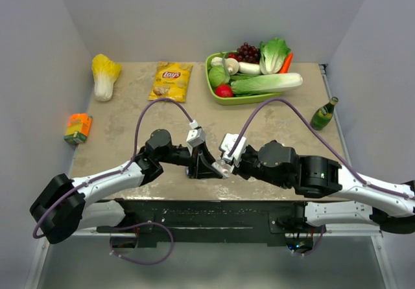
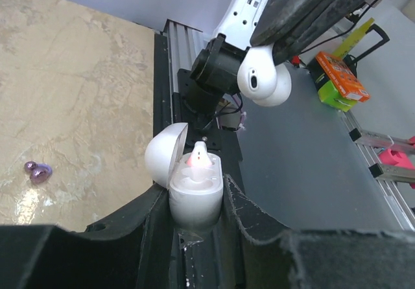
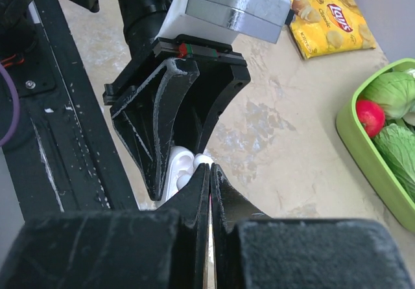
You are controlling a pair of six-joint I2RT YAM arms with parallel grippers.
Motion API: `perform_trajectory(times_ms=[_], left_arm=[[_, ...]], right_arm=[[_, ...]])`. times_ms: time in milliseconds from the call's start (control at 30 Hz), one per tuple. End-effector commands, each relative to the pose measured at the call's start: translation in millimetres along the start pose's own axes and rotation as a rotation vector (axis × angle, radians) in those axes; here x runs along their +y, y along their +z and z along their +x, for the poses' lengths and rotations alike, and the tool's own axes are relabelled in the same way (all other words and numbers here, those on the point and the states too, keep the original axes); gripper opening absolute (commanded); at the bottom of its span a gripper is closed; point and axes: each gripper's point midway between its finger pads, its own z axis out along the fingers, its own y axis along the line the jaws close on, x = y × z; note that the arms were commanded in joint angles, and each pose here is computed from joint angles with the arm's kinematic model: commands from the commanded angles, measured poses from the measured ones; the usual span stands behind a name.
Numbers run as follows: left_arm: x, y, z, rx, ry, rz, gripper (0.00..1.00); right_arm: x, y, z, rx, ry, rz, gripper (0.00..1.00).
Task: Insert the wireless bluetooth earbuds into the charging case
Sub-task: Place the earbud in the charging case.
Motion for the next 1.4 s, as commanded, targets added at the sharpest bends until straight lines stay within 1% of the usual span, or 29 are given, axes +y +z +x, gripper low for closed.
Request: perform_trajectory(times_ms=[0, 200, 600, 1000, 1367], left_arm=[[-9, 3, -16, -0.004, 0.052, 0.059, 0.0], [-14, 3, -22, -0.008, 0.072, 0.089, 0.0], [-15, 5, -27, 0.003, 0.09, 0.101, 0.0], [-15, 5, -29, 0.004, 0.097, 0.107, 0.0], [-17, 5, -31, 0.003, 0.11, 0.119, 0.0]], right_arm=[[-4, -2, -10, -0.041, -0.018, 0.03, 0.0], [3, 1, 0, -0.016, -0.034, 0.026, 0.0], [10, 9, 13, 0.023, -0.056, 0.025, 0.0], [12, 14, 18, 0.037, -0.066, 0.042, 0.0], [19, 13, 22, 0.034, -0.081, 0.015, 0.0]])
